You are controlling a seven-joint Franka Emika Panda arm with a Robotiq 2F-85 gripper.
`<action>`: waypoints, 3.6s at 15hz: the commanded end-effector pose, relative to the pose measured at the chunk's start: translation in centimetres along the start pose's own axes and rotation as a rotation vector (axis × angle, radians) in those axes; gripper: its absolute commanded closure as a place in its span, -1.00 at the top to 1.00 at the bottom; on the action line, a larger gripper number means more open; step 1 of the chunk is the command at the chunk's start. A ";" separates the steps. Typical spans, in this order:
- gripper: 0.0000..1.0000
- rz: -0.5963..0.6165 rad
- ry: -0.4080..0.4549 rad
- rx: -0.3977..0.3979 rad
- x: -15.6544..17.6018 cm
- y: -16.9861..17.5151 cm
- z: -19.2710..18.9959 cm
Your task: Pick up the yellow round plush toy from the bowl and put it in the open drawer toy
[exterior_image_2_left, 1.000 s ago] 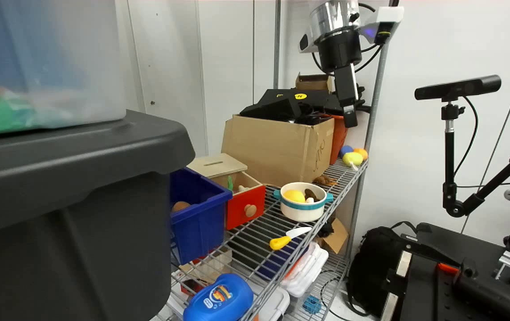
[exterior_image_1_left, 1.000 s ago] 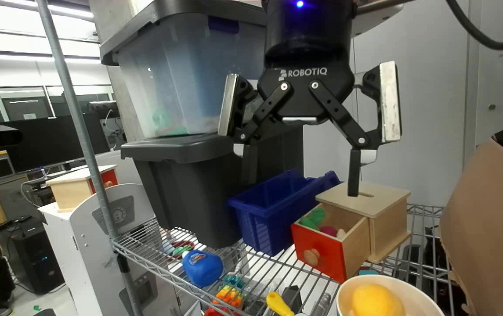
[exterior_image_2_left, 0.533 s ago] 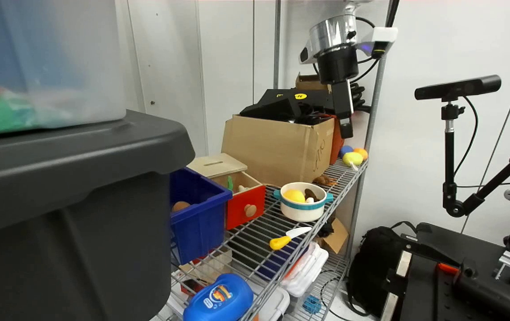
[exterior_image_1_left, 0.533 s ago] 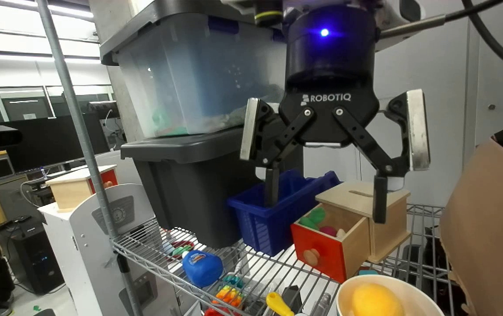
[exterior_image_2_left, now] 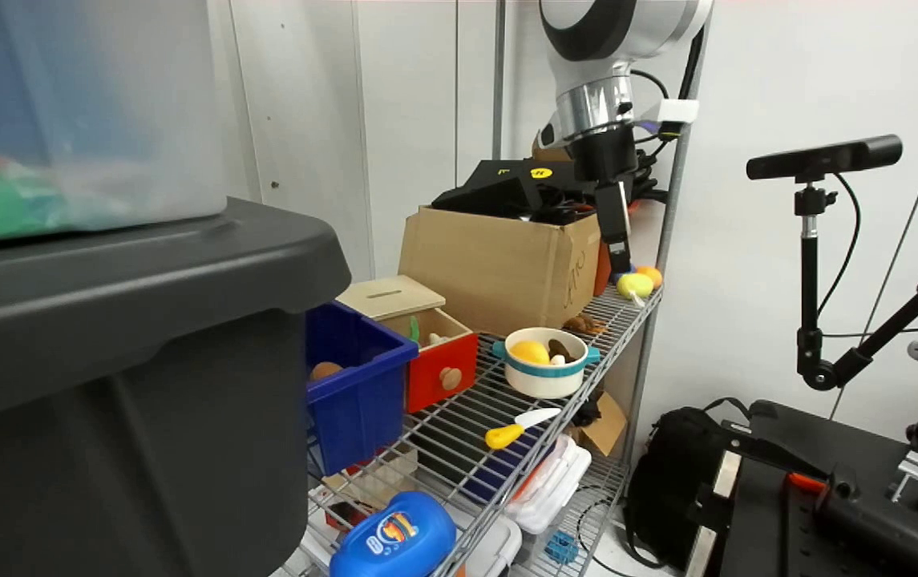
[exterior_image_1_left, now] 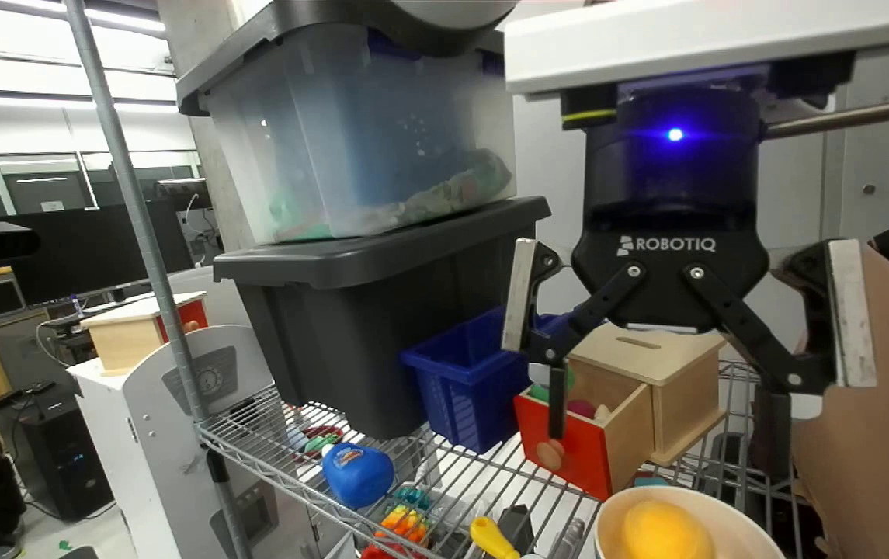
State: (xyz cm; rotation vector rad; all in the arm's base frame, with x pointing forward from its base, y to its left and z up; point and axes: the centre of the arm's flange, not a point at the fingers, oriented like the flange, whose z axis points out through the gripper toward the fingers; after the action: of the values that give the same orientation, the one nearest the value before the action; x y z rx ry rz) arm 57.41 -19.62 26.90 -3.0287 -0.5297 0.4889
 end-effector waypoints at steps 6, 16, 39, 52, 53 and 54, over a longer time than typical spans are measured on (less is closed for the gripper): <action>1.00 -0.019 -0.041 -0.021 2.7 2.4 0.3; 1.00 -0.046 -0.049 0.001 4.7 1.2 1.3; 1.00 -0.091 -0.014 -0.087 5.7 0.3 1.1; 1.00 -0.091 -0.014 -0.087 5.7 0.3 1.1; 1.00 -0.091 -0.013 -0.084 5.9 0.6 1.1; 1.00 -0.090 -0.014 -0.083 6.0 0.8 1.1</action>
State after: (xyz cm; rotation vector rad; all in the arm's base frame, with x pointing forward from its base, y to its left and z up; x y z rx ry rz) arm 62.24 -18.06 24.03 -3.0668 -0.7032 0.4980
